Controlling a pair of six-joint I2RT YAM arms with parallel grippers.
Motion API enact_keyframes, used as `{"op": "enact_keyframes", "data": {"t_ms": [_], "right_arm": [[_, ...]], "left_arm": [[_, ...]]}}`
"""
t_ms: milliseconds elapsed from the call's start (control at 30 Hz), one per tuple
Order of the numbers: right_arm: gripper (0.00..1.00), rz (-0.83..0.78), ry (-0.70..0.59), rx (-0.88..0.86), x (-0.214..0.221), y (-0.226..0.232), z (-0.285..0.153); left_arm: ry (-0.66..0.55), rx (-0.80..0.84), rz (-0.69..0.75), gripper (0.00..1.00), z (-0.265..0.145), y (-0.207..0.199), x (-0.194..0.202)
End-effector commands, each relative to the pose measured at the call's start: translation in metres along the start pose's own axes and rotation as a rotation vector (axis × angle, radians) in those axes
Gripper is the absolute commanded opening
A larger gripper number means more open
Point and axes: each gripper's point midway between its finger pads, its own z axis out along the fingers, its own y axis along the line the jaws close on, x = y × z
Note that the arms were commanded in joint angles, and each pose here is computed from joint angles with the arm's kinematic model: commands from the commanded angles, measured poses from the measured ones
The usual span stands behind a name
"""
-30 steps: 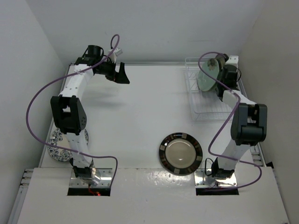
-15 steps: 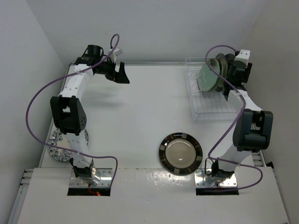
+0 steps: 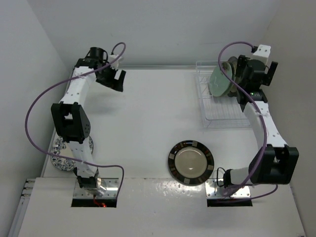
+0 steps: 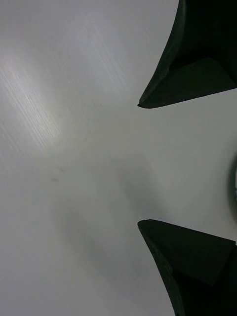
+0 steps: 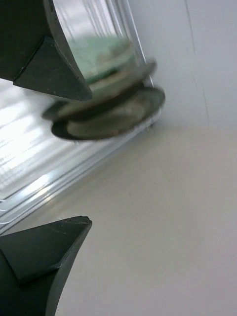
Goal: Load the plates into the dish rack
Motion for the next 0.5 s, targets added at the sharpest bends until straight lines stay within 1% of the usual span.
{"op": "enact_keyframes", "data": {"t_ms": [0, 33, 67, 100, 133, 167, 200, 233, 267, 300, 333, 367, 400, 433, 467], "right_arm": [[1.0, 0.001, -0.012, -0.272, -0.036, 0.026, -0.036], [1.0, -0.012, -0.003, -0.391, -0.032, 0.047, -0.046], [1.0, -0.017, -0.009, -0.481, -0.033, 0.063, -0.055], [1.0, -0.036, 0.003, -0.56, -0.027, 0.084, -0.073], [1.0, -0.044, -0.001, -0.632, -0.026, 0.098, -0.083], [1.0, -0.082, -0.006, -0.667, -0.022, 0.106, -0.089], [1.0, -0.106, 0.002, -0.76, -0.015, 0.131, -0.106], [1.0, -0.119, 0.004, -0.798, -0.012, 0.14, -0.113], [1.0, -0.141, 0.018, -0.862, -0.002, 0.157, -0.118], [1.0, -0.147, 0.013, -0.904, -0.004, 0.17, -0.129], [1.0, -0.141, 0.012, -0.936, -0.005, 0.182, -0.139], [1.0, -0.146, 0.016, -1.021, -0.003, 0.203, -0.154], [1.0, -0.145, 0.017, -1.053, -0.006, 0.214, -0.159], [1.0, -0.159, 0.019, -1.1, -0.005, 0.228, -0.17], [1.0, -0.168, 0.007, -1.166, -0.005, 0.242, -0.187]], "left_arm": [[0.158, -0.305, -0.114, 1.0, -0.063, 0.078, 0.05], [0.201, -0.335, -0.228, 1.0, -0.079, 0.102, 0.078], [0.241, -0.324, -0.293, 1.0, -0.079, 0.108, 0.102], [0.245, -0.362, -0.365, 1.0, -0.099, 0.127, 0.124], [0.281, -0.359, -0.409, 1.0, -0.098, 0.127, 0.151], [0.3, -0.393, -0.432, 1.0, -0.106, 0.131, 0.166], [0.304, -0.433, -0.435, 1.0, -0.115, 0.141, 0.181], [0.329, -0.455, -0.42, 1.0, -0.121, 0.143, 0.196], [0.392, -0.486, -0.437, 1.0, -0.127, 0.138, 0.224], [0.434, -0.49, -0.458, 1.0, -0.129, 0.137, 0.242], [0.461, -0.509, -0.517, 1.0, -0.142, 0.144, 0.268], [0.485, -0.508, -0.568, 1.0, -0.147, 0.144, 0.288], [0.479, -0.504, -0.616, 1.0, -0.152, 0.145, 0.3], [0.468, -0.516, -0.692, 1.0, -0.168, 0.151, 0.322], [0.452, -0.514, -0.717, 1.0, -0.175, 0.151, 0.33]]}}
